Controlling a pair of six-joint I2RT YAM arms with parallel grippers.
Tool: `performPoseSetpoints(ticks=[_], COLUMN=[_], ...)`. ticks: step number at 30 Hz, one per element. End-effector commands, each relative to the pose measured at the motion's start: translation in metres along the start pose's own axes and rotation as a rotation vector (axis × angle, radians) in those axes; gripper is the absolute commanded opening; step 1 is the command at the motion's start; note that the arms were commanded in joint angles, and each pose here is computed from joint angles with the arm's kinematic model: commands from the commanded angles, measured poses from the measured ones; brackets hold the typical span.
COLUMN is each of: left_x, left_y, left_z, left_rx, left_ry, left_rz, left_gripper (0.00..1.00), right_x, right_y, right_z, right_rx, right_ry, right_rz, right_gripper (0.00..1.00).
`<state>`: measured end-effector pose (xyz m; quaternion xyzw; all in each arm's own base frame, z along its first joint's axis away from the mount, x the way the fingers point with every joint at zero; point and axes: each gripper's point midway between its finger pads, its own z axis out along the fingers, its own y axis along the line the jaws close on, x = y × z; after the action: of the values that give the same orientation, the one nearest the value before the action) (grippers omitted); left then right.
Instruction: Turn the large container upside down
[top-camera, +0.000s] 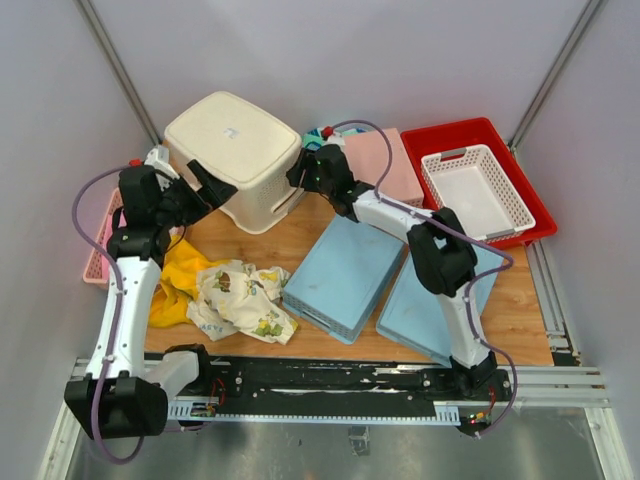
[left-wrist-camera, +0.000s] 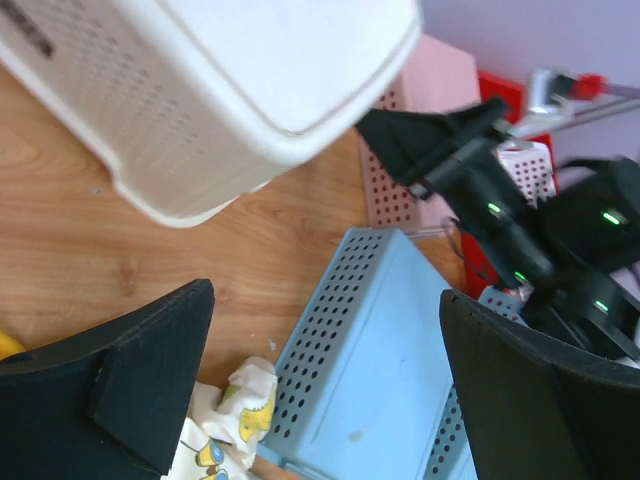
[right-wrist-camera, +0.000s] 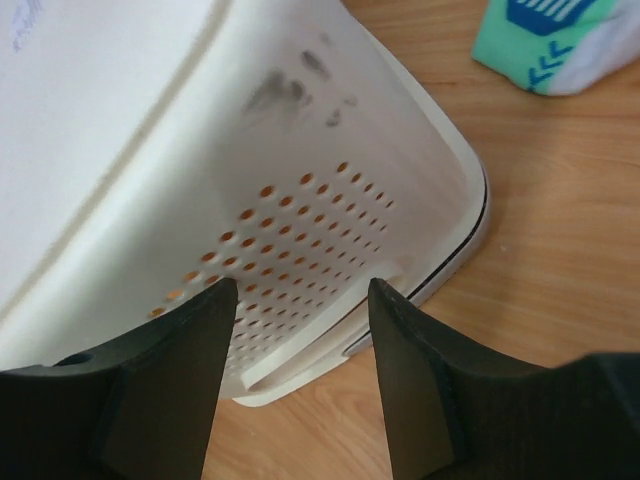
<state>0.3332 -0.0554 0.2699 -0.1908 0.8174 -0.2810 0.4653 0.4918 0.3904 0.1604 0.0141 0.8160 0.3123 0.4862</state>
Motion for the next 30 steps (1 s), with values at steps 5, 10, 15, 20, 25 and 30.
performPoseSetpoints(ticks=[5, 10, 15, 20, 25, 30], left_x=[-0.017, -0.005, 0.0, 0.004, 0.01, 0.034], left_y=[-0.052, -0.052, -0.054, -0.054, -0.069, -0.09], left_z=[-0.041, -0.037, -0.032, -0.024, -0.011, 0.007], left_rx=[0.184, 0.22, 0.263, 0.292, 0.234, 0.231], left_ry=[-0.044, 0.007, 0.027, 0.027, -0.003, 0.06], left_rz=[0.147, 0.166, 0.18, 0.194, 0.303, 0.367], left_gripper=[0.99, 0.99, 0.99, 0.99, 0.99, 0.99], right_x=[-0.004, -0.034, -0.047, -0.078, -0.116, -0.126], right_y=[0.019, 0.049, 0.046, 0.023, -0.005, -0.081], right_z=[0.099, 0.119, 0.102, 0.05, -0.027, -0.106], right_rx=[-0.233, -0.348, -0.354, -0.272, -0.059, 0.255], right_ry=[-0.003, -0.113, -0.167, -0.189, -0.143, -0.05], right_rz=[0.151, 0.186, 0.162, 0.137, -0.017, -0.18], right_gripper=[0.53, 0.58, 0.61, 0.61, 0.65, 0.66])
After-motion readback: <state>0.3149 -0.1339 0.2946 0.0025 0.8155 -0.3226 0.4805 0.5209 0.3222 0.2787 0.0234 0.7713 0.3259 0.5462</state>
